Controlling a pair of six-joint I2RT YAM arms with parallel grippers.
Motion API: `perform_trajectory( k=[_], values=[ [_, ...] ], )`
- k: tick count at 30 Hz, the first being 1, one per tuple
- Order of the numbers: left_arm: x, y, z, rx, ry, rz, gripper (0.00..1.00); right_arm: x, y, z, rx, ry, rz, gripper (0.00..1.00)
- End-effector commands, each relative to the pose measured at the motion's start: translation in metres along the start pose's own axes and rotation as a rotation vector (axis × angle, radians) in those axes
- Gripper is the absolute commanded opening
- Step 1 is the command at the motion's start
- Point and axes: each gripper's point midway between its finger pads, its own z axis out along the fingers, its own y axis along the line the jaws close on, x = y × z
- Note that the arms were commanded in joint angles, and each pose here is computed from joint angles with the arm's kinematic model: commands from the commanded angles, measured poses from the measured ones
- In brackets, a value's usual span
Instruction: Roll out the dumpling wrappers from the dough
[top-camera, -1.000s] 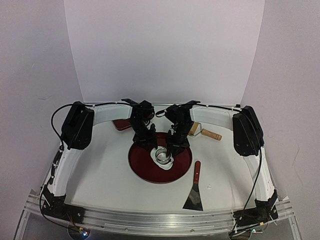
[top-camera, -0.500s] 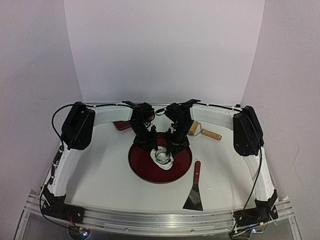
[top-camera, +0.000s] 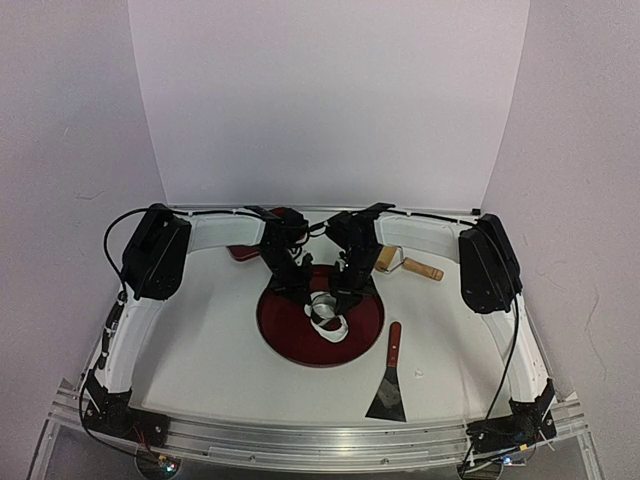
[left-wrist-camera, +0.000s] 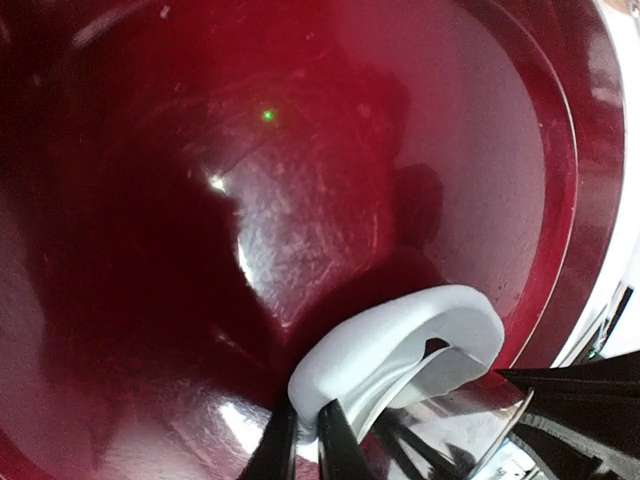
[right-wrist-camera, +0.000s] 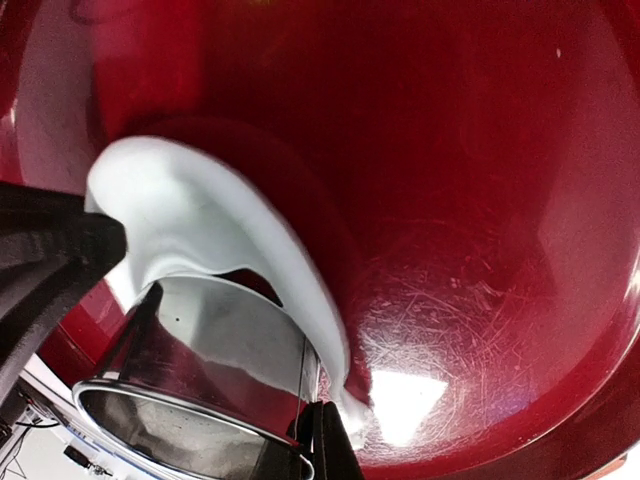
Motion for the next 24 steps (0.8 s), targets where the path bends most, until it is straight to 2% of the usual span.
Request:
perform_trajectory(
  k=[1, 8, 17, 24],
  values=[
    [0.008, 0.002, 0.001, -0.022, 0.004, -0.001, 0.01, -0.003, 0.009, -0.022, -0.002, -0.050, -0.020, 0.00],
    [0.008, 0.003, -0.003, -0.034, -0.009, -0.002, 0.00, 0.000, 0.007, -0.045, 0.015, -0.089, -0.025, 0.00],
    [0.009, 0.004, -0.029, -0.085, -0.063, 0.001, 0.00, -0.011, -0.002, -0.096, -0.018, -0.173, 0.041, 0.00],
    [0.008, -0.005, -0.053, -0.077, -0.119, 0.000, 0.00, -0.015, -0.017, -0.101, -0.006, -0.179, 0.068, 0.00]
  ],
)
